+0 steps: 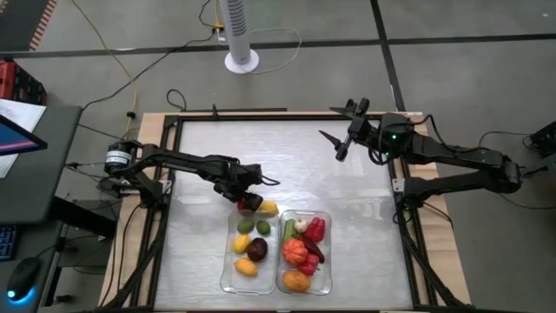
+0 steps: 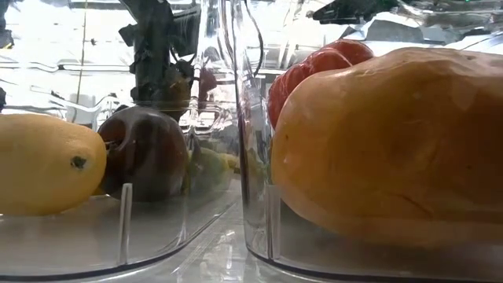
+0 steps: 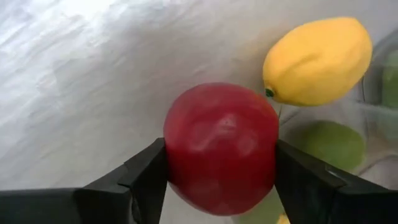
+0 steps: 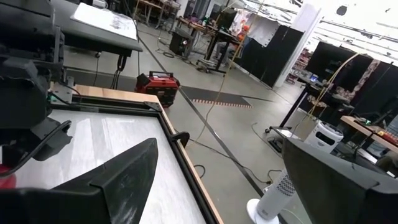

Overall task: Sort produce into baskets
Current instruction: Put the tomato into the left transparent bin, then put the lemon into the left transparent bin

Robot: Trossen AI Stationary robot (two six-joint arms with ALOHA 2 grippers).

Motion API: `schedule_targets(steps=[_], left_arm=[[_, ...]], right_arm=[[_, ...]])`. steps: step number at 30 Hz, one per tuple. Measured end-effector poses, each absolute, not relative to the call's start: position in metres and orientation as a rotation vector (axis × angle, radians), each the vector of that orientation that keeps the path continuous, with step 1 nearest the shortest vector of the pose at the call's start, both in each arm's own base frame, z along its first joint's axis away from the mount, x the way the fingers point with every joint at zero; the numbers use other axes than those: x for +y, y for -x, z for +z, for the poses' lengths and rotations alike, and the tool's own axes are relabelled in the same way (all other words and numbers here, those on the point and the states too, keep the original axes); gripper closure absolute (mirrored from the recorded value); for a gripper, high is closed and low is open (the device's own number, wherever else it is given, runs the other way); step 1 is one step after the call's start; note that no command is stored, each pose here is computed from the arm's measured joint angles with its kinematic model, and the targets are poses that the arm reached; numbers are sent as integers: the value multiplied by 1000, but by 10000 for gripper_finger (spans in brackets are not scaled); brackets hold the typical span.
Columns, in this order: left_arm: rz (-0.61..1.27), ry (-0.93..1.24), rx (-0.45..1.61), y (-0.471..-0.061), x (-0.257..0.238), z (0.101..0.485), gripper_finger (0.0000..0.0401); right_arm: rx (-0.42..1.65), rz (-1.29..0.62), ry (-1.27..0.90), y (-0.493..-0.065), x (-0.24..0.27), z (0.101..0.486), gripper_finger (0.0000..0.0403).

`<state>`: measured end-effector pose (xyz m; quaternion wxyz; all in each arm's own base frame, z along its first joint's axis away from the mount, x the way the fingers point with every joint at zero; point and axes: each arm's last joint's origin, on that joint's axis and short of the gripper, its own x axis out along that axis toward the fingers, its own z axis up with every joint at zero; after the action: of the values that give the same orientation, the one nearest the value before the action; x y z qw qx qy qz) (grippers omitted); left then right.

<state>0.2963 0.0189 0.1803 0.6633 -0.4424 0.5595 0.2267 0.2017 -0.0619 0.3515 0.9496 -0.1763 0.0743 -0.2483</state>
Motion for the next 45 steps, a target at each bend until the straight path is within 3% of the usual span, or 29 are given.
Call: schedule_targets(steps=[5, 11, 18, 23, 31, 39, 45], left_arm=[[445, 960, 1229, -306, 25, 199, 167], [382, 774, 1126, -324, 32, 261, 166], [75, 504, 998, -338, -9, 326, 166], [38, 431, 1095, -330, -47, 321, 161], [132, 559, 1161, -322, -69, 317, 116], [219, 609, 1187, -320, -61, 315, 85], [457, 621, 1141, -320, -30, 311, 84]], right_arm=[[151, -505, 358, -202, -62, 352, 33], [163, -503, 358, -202, -62, 350, 33], [182, -523, 354, -200, -66, 349, 33], [186, -540, 349, -199, -70, 349, 33], [196, -560, 327, -197, -74, 348, 33], [191, -559, 325, -197, -74, 348, 33], [191, -559, 326, -197, -74, 348, 33]])
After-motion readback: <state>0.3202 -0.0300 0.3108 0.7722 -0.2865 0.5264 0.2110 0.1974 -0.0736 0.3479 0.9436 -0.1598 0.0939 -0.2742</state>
